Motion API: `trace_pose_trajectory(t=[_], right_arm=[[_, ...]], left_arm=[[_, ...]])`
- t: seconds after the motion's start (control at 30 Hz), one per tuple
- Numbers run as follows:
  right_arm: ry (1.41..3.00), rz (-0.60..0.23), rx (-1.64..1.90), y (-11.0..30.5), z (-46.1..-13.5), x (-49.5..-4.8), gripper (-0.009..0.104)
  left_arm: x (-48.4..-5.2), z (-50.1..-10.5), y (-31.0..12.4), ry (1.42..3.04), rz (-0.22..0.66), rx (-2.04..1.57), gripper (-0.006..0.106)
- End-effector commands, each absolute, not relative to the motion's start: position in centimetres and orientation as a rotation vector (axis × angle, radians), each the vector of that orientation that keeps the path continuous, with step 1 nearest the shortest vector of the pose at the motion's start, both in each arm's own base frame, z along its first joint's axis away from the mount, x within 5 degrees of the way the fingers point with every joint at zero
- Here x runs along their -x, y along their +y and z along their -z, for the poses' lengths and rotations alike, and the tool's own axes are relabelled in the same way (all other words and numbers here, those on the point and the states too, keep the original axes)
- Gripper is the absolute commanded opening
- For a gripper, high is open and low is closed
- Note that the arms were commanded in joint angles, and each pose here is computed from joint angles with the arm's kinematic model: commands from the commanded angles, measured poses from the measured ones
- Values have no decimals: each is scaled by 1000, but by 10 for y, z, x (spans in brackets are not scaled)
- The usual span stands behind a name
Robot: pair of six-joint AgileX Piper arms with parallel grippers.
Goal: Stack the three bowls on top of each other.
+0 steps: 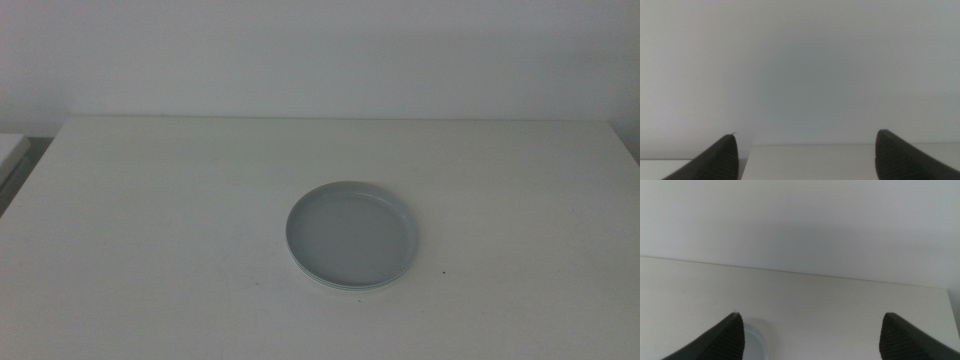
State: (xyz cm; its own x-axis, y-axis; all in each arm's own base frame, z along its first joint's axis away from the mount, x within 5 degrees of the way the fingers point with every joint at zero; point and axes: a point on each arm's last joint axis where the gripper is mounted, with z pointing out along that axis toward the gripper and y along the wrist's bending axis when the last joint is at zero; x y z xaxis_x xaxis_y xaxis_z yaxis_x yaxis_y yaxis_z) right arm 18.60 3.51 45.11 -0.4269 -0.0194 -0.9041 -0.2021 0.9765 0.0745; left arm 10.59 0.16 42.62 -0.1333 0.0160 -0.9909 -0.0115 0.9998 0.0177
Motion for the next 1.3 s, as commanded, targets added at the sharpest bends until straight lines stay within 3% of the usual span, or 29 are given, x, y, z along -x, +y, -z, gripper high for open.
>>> trace_pose_trajectory(t=[0.0,0.17,0.33,0.47,0.63,0.8,0.93,1.27], right_arm=[[2002,-191,152,33,-447,-187,92],[1869,-210,111,32,-426,-182,92],[1715,-168,88,24,-375,-153,92],[1731,-123,118,16,-313,-109,92],[1736,-9,197,9,-247,-75,92],[1793,24,134,3,-188,-62,92],[1796,61,109,0,-185,-55,92],[1735,59,107,1,-190,-55,92]], left_arm=[[-107,-421,1,1707,-13,3,94],[-109,-398,2,1652,-16,3,94],[-93,-343,-2,1700,12,-27,94],[-68,-295,-7,1710,95,-55,94],[-53,-244,-6,1729,96,-58,94],[-50,-213,-6,1733,97,-56,94],[-52,-202,-7,1760,124,-41,94],[-54,-188,-6,1766,111,-45,94]])
